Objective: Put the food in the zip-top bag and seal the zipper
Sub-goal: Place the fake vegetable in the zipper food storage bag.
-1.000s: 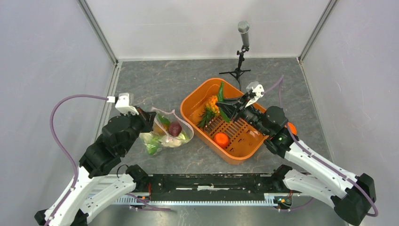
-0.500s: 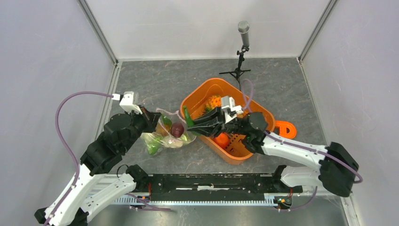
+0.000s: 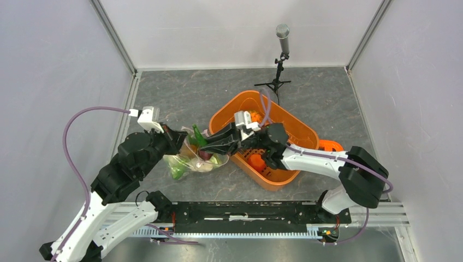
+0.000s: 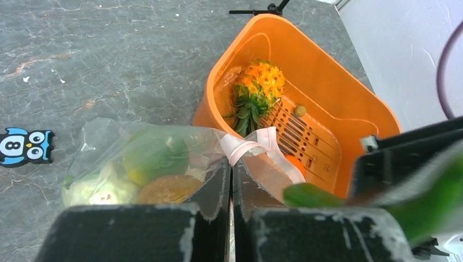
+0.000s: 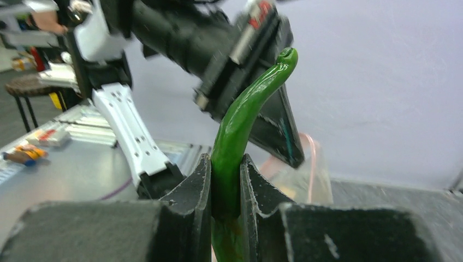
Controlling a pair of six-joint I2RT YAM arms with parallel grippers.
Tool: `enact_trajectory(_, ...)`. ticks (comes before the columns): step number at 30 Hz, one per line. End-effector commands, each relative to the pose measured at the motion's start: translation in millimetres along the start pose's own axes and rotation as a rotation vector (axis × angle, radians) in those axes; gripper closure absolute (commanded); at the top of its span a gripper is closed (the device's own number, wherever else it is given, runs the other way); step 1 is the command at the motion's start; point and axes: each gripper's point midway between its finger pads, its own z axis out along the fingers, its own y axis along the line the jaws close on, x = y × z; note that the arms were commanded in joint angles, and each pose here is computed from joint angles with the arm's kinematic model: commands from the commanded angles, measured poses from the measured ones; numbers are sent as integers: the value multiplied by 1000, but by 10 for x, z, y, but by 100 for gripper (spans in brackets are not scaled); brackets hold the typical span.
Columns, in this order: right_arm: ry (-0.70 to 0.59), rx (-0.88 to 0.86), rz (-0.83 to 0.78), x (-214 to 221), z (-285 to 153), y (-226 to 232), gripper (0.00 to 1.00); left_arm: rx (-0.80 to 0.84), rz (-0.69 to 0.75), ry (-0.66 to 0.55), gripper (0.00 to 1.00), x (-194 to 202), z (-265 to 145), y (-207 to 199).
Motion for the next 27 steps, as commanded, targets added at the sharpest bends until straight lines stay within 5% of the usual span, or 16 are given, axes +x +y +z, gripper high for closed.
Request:
enact_trajectory(1, 194, 44, -61, 584, -39, -222, 100, 58, -66, -88, 98, -310, -146, -153)
enact_trajectory(5, 377, 128, -141, 1067, -277, -440, 100, 51, -68, -108, 98, -367, -194, -136)
enact_trajectory(15, 649, 219, -215, 1265, -437, -783, 88, 43, -60, -118, 98, -415, -208, -130)
enact_trajectory(18, 693, 228, -165, 1240, -365, -811, 70, 53, -60, -113, 98, -412, -190, -158)
enact_trajectory(21, 710, 214, -135, 1175, -336, -734, 39, 43, -61, -119, 98, -421, -185, -141)
enact_trajectory(25, 659, 196, -131, 888, -275, -615, 17, 7, -65, -137, 98, -452, -188, -76)
enact_trajectory(27, 618, 185, -145, 697, -257, -544, 16, -19, -68, -151, 98, -477, -197, -25)
